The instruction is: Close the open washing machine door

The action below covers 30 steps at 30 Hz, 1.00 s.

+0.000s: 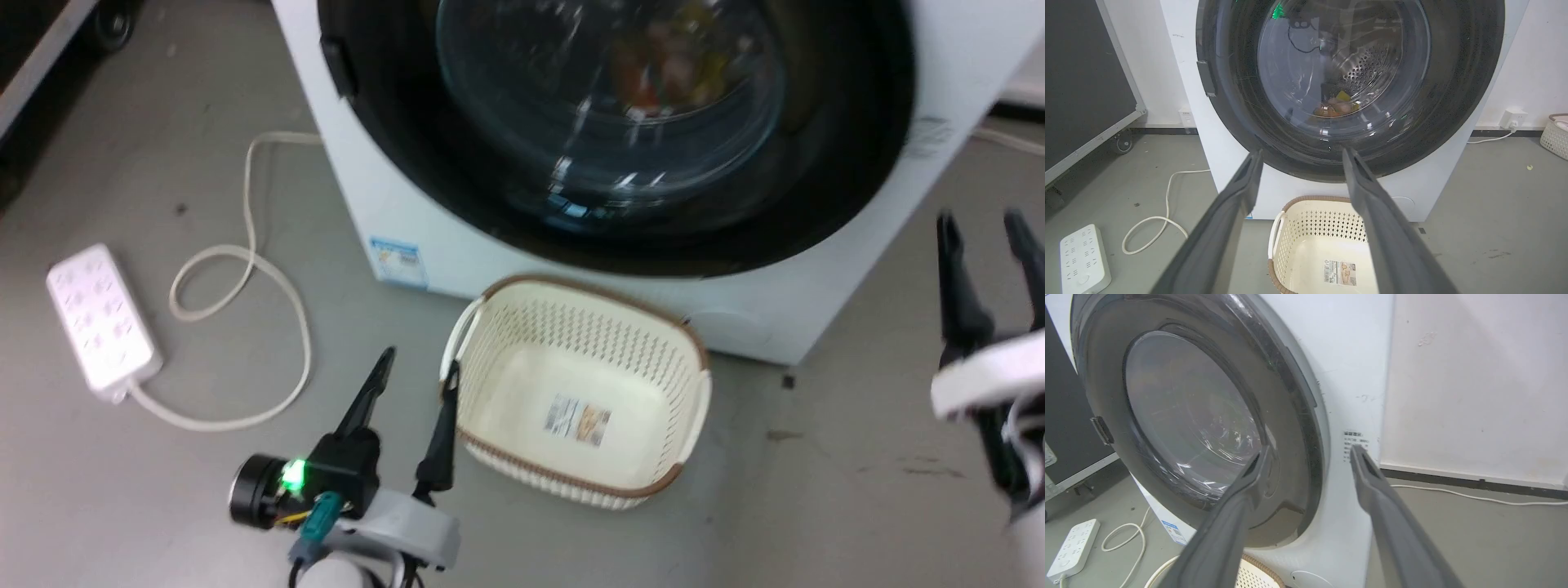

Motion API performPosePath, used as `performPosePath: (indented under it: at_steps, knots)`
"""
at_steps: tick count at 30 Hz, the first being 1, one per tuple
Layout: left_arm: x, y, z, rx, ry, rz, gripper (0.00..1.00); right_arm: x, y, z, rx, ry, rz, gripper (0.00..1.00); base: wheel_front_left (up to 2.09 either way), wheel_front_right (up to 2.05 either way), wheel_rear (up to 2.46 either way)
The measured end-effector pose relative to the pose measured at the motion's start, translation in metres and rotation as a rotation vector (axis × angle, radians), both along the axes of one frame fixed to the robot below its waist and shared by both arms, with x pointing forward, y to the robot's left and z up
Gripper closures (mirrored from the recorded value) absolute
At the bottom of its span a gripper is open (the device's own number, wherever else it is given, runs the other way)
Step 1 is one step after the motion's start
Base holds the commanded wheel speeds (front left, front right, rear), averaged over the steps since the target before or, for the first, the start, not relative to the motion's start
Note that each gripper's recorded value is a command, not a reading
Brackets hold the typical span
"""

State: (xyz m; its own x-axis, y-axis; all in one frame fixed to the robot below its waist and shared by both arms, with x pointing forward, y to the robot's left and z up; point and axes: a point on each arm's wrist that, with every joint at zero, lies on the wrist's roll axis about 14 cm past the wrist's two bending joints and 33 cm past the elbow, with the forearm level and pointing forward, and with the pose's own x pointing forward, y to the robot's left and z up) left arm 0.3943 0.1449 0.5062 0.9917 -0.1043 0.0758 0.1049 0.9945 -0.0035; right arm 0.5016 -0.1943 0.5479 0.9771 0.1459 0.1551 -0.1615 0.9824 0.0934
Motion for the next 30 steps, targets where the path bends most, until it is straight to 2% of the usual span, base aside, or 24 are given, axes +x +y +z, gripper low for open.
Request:
performPosePath:
  at_steps: [1,4,5,6,7,14,19,28,29,30]
  knots:
    - [0.000,0.000,0.000,0.000,0.000,0.000,0.00,0.000,0.000,0.000,0.000,0.000,0.000,0.00,0.00,0.00,0.00]
    - [-0.007,0.002,0.003,-0.020,-0.006,0.011,0.00,-0.037,-0.001,-0.005,-0.048,-0.005,-0.022,0.00,0.00,0.00,0.00]
    - [-0.011,0.000,0.003,-0.026,-0.006,0.003,0.00,-0.060,-0.001,-0.010,-0.040,0.003,-0.046,0.00,0.00,0.00,0.00]
    - [-0.011,0.000,0.003,-0.026,-0.006,0.003,0.00,-0.060,-0.001,-0.010,-0.040,0.003,-0.046,0.00,0.00,0.00,0.00]
    - [-0.013,-0.004,0.005,-0.029,-0.012,-0.011,0.00,-0.079,-0.008,-0.007,-0.008,-0.014,-0.091,0.00,0.00,0.00,0.00]
    - [-0.015,-0.015,0.017,-0.033,-0.047,-0.054,0.00,-0.129,-0.024,0.000,-0.004,-0.054,-0.191,0.00,0.00,0.00,0.00]
    - [-0.017,-0.017,0.016,-0.028,-0.044,-0.067,0.00,-0.143,-0.022,0.002,-0.026,-0.065,-0.195,0.00,0.00,0.00,0.00]
    - [-0.020,-0.014,0.010,-0.031,-0.024,-0.060,0.00,-0.146,-0.009,-0.001,-0.011,-0.056,-0.158,0.00,0.00,0.00,0.00]
    - [-0.020,-0.014,0.010,-0.031,-0.024,-0.061,1.00,-0.146,-0.009,-0.001,-0.012,-0.055,-0.157,1.00,0.00,0.00,0.00]
    - [-0.020,-0.014,0.010,-0.031,-0.024,-0.060,1.00,-0.146,-0.009,-0.001,-0.012,-0.056,-0.158,1.00,0.00,0.00,0.00]
